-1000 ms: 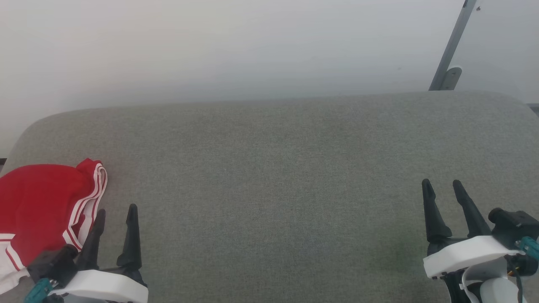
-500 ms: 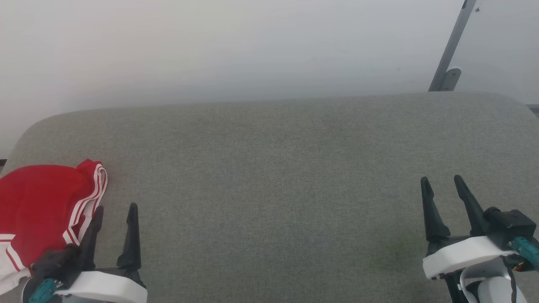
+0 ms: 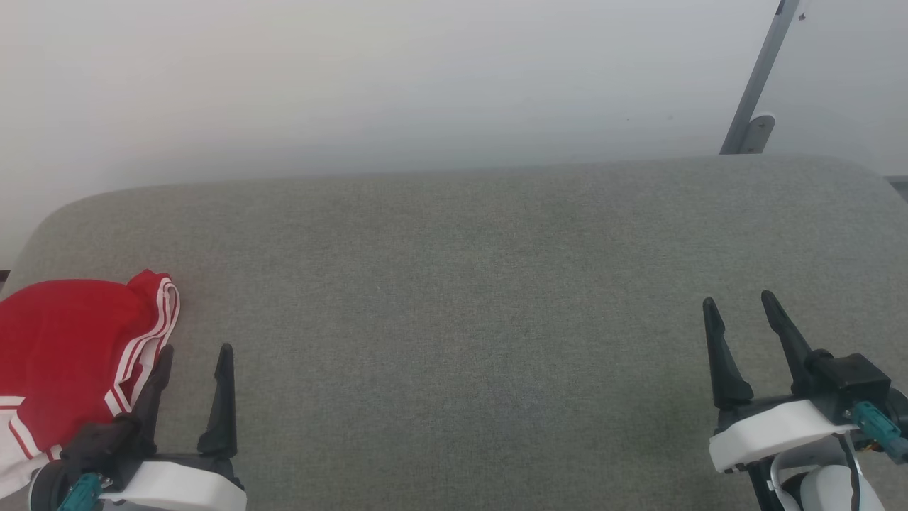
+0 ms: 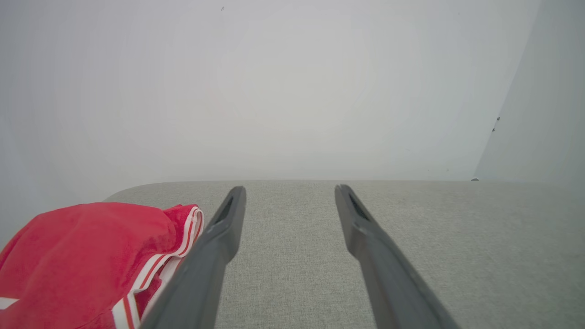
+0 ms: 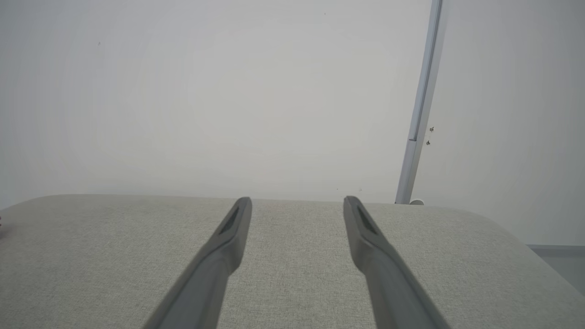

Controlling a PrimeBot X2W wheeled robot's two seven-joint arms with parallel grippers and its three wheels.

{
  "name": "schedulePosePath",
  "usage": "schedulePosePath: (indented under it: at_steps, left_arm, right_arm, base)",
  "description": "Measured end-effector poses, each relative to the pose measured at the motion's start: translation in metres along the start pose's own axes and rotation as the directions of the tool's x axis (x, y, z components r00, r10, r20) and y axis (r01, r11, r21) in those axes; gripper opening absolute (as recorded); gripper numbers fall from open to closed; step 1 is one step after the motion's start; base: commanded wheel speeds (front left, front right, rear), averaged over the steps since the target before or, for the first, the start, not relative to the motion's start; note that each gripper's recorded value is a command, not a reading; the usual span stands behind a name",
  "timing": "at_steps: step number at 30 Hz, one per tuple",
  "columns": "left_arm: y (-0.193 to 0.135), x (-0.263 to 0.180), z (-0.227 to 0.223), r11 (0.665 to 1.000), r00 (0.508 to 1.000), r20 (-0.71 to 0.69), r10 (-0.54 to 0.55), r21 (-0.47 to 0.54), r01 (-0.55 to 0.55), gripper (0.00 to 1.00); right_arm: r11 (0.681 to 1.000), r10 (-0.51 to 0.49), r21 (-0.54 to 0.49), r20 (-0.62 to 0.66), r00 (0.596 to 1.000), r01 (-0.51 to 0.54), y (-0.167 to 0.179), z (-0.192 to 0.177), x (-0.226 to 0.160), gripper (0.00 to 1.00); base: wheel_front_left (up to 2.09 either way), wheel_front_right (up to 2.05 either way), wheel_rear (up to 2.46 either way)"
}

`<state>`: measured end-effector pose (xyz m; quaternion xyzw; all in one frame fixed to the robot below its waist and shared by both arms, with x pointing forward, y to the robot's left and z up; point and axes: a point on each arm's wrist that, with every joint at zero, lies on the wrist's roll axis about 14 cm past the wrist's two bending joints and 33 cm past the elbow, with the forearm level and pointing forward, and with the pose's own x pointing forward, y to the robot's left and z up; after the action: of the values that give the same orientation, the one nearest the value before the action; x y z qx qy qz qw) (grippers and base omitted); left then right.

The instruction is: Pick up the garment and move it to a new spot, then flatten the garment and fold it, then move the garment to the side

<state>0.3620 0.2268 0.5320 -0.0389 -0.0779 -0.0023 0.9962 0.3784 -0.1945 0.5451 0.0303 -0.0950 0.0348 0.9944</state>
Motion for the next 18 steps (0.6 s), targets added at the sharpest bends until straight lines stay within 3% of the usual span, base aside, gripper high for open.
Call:
schedulePosePath:
  at_steps: [12,18]
  left_arm:
    - [0.0,-0.001,0.0,1.0,1.0,0.001,0.001,-0.004,-0.001,1.0]
    - [0.015,-0.011,0.002,0.999,0.999,0.005,0.051,-0.019,-0.051,1.0]
  right_arm:
    - [1.0,0.002,-0.009,0.003,1.0,-0.002,0.0,0.001,0.0,1.0]
    - [0.999,0.041,-0.009,0.003,0.999,-0.041,0.012,0.0,0.005,1.0]
  base:
    - [0.0,0.0,0.0]
    - [0.0,0.0,0.0]
